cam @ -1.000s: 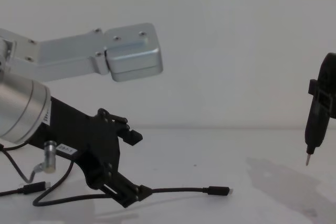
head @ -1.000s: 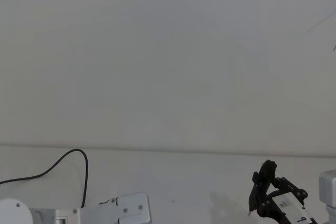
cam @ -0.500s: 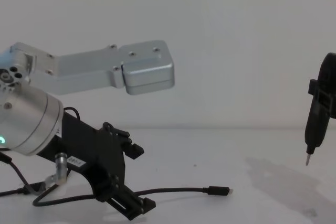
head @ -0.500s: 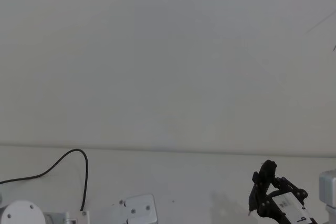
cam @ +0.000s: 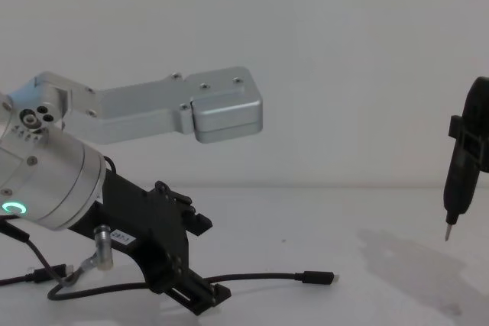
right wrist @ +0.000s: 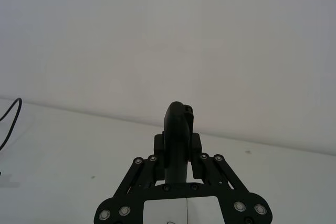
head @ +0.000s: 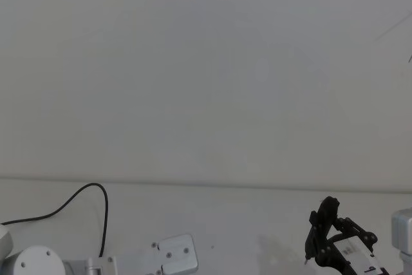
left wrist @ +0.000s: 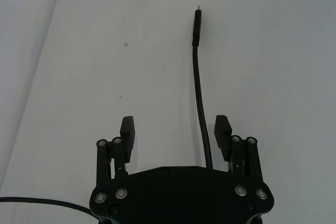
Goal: Pick up the data cable with the one hand.
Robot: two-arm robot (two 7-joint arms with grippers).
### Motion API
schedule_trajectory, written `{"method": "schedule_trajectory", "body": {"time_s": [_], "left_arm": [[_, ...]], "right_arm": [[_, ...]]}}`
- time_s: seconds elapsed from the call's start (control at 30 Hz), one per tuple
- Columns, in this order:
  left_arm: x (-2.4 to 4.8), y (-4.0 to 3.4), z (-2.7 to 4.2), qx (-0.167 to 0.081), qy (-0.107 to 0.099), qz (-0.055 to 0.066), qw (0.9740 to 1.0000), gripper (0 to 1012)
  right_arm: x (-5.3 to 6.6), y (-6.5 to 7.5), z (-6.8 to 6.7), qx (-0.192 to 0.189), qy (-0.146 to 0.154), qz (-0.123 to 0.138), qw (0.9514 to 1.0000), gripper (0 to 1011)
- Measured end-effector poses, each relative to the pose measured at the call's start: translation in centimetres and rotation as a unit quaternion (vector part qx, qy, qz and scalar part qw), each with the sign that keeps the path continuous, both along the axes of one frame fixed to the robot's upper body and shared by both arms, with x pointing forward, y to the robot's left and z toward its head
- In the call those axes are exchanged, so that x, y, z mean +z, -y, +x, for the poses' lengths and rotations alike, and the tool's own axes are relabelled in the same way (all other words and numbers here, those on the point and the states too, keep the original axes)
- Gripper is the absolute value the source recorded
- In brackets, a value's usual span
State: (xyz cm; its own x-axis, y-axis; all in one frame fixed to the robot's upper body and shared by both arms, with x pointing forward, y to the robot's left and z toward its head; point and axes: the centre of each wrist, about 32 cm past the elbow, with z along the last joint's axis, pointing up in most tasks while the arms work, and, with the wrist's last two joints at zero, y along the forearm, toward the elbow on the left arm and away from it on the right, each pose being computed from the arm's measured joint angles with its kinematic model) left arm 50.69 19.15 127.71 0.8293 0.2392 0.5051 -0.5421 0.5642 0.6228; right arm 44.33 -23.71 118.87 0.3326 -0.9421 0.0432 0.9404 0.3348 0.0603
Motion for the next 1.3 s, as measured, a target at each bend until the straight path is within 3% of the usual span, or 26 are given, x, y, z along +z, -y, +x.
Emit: {"method": "schedule_trajectory", "body": {"time_s": [0.67, 0.83, 1.03, 1.3], "left_arm": [[-0.18, 0.29, 0.2, 0.008, 0.001, -0.001, 1.0, 383], [-0.19, 0.32, 0.21, 0.009, 0.001, -0.001, 1.0, 183], [-0.2, 0.34, 0.22, 0.009, 0.001, -0.001, 1.0, 58], [-0.22, 0.35, 0.23, 0.01, 0.001, -0.001, 0.9999, 54]], "right_arm": [[0.0, 0.0, 0.0, 0.0, 0.0, 0.0, 1.0, 268], [0.0, 0.0, 0.0, 0.0, 0.0, 0.0, 1.0, 268], [0.0, 0.0, 0.0, 0.0, 0.0, 0.0, 1.0, 268], [0.0, 0.0, 0.0, 0.0, 0.0, 0.0, 1.0, 268]]}}
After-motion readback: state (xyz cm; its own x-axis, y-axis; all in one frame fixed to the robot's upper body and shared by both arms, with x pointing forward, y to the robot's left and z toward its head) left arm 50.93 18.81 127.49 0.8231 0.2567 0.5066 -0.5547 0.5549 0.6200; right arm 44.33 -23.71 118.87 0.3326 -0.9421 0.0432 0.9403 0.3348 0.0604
